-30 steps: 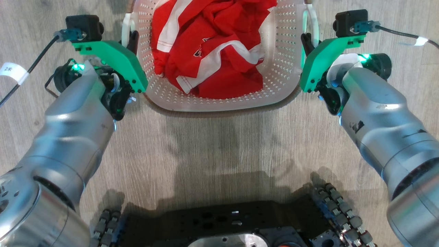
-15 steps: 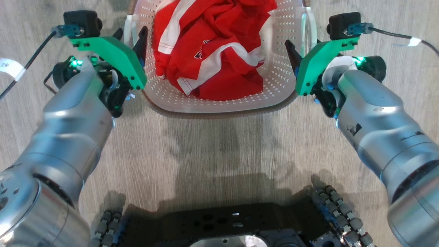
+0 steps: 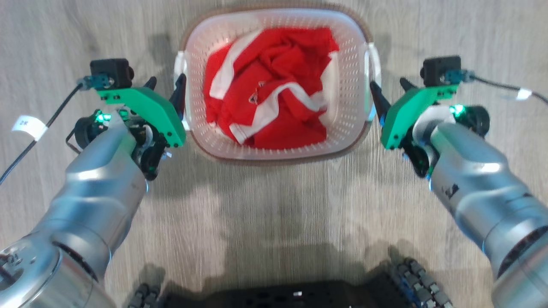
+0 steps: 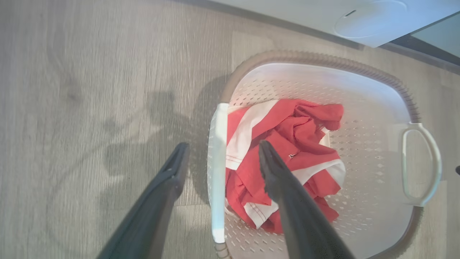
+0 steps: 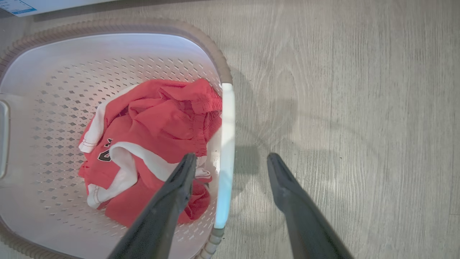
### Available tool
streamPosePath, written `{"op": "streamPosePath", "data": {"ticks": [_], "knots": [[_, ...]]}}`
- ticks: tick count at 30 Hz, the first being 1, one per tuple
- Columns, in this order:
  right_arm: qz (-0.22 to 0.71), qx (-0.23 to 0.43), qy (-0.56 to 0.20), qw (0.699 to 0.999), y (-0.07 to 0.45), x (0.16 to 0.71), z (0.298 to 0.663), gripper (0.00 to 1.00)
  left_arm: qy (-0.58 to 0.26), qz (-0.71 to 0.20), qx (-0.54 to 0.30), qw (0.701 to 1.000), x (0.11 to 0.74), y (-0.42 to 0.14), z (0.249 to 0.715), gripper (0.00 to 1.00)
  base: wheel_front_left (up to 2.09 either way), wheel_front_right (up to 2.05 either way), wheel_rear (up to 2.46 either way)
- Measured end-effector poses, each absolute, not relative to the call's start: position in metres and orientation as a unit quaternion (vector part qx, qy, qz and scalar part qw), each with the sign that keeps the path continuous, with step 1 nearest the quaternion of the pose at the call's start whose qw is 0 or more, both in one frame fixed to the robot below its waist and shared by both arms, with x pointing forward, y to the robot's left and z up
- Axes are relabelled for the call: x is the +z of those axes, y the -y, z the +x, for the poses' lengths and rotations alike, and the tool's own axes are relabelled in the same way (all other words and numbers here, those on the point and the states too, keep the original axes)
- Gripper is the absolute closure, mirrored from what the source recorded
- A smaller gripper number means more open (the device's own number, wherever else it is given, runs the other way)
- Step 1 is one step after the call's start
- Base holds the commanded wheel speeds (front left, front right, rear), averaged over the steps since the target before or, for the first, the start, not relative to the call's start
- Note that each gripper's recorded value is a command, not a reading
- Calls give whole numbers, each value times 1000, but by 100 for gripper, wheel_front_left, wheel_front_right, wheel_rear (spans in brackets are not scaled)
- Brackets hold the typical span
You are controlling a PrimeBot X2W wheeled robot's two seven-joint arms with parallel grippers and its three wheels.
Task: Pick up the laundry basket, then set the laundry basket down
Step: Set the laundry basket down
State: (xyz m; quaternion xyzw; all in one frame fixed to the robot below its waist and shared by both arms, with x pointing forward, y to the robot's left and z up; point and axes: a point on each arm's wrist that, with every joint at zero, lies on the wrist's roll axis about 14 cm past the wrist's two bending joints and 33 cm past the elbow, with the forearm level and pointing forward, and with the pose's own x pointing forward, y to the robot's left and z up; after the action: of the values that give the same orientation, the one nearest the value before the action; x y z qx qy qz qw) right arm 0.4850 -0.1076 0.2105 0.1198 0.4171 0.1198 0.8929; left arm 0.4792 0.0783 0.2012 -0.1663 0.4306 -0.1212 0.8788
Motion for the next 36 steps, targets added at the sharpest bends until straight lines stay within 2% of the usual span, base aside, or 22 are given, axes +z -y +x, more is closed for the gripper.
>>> {"op": "streamPosePath", "data": {"ticks": [6,17,30,36], "knots": [[134,119,-378,908,106,251,482,0,-373,-151,-130,906,249,-83,494,0,0,0,0],[151,99,-273,945,132,331,493,0,-279,-141,-134,941,317,-79,480,0,0,0,0],[132,76,-143,978,160,405,469,0,-149,-116,-133,973,400,-87,461,0,0,0,0],[123,77,-79,986,156,441,458,0,-90,-109,-119,983,437,-95,453,0,0,0,0]]}}
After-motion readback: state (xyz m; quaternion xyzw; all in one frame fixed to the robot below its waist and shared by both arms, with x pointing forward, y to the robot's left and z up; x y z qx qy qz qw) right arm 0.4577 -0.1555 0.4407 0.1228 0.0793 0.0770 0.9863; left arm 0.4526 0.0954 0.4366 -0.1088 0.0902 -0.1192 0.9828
